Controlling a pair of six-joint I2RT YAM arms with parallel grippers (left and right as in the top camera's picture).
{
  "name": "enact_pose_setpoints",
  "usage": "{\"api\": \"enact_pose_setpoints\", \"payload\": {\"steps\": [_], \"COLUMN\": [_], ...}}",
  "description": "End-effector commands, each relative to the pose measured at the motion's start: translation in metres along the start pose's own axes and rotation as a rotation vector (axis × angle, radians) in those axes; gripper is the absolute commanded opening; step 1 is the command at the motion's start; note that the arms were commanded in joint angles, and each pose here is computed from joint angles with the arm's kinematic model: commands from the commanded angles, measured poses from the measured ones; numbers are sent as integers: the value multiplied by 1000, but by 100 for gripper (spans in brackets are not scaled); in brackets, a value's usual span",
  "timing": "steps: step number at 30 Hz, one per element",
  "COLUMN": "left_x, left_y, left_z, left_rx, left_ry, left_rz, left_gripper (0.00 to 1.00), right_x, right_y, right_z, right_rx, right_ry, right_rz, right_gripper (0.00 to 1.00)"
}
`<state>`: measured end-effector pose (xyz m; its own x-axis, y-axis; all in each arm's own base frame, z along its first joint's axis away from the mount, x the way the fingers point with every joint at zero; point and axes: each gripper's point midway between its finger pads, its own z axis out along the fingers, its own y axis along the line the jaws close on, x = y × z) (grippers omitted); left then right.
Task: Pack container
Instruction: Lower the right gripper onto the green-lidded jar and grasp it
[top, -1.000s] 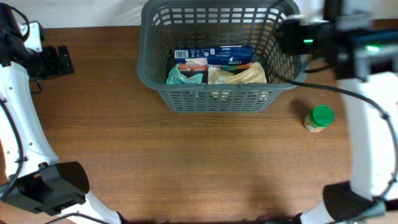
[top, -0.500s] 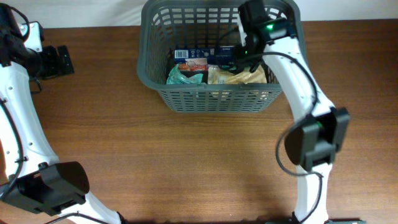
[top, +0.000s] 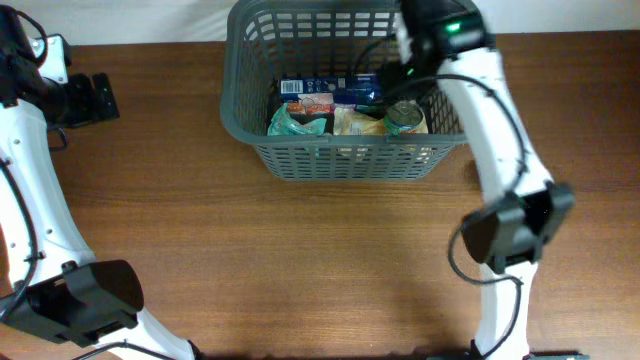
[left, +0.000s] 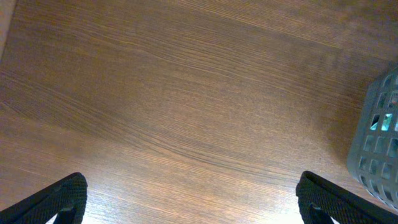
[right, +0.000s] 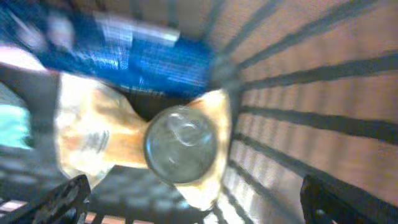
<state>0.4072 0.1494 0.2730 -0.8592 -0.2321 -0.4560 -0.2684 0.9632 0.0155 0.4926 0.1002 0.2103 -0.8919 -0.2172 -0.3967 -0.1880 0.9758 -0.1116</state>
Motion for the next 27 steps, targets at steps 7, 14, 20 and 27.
{"api": "enact_pose_setpoints", "payload": {"steps": [7, 14, 20, 27], "left_x": [0, 0, 0, 0], "left_y": [1, 1, 1, 1], "left_z": [-1, -1, -1, -1], "left_rx": [7, 7, 7, 7], "left_ry": [-3, -3, -3, -3], "left_rz": [-15, -15, -15, -15], "left_gripper": [99, 99, 99, 99], "right_x": [23, 106, 191, 219], "right_y": [-158, -247, -214, -187], "right_z": [-216, -170, -14, 53], "right_rx": [246, 237, 85, -22], "right_ry": [-403, -273, 110, 156], "right_rz": [356, 622, 718, 737], "right_gripper": [93, 95, 97, 97]}}
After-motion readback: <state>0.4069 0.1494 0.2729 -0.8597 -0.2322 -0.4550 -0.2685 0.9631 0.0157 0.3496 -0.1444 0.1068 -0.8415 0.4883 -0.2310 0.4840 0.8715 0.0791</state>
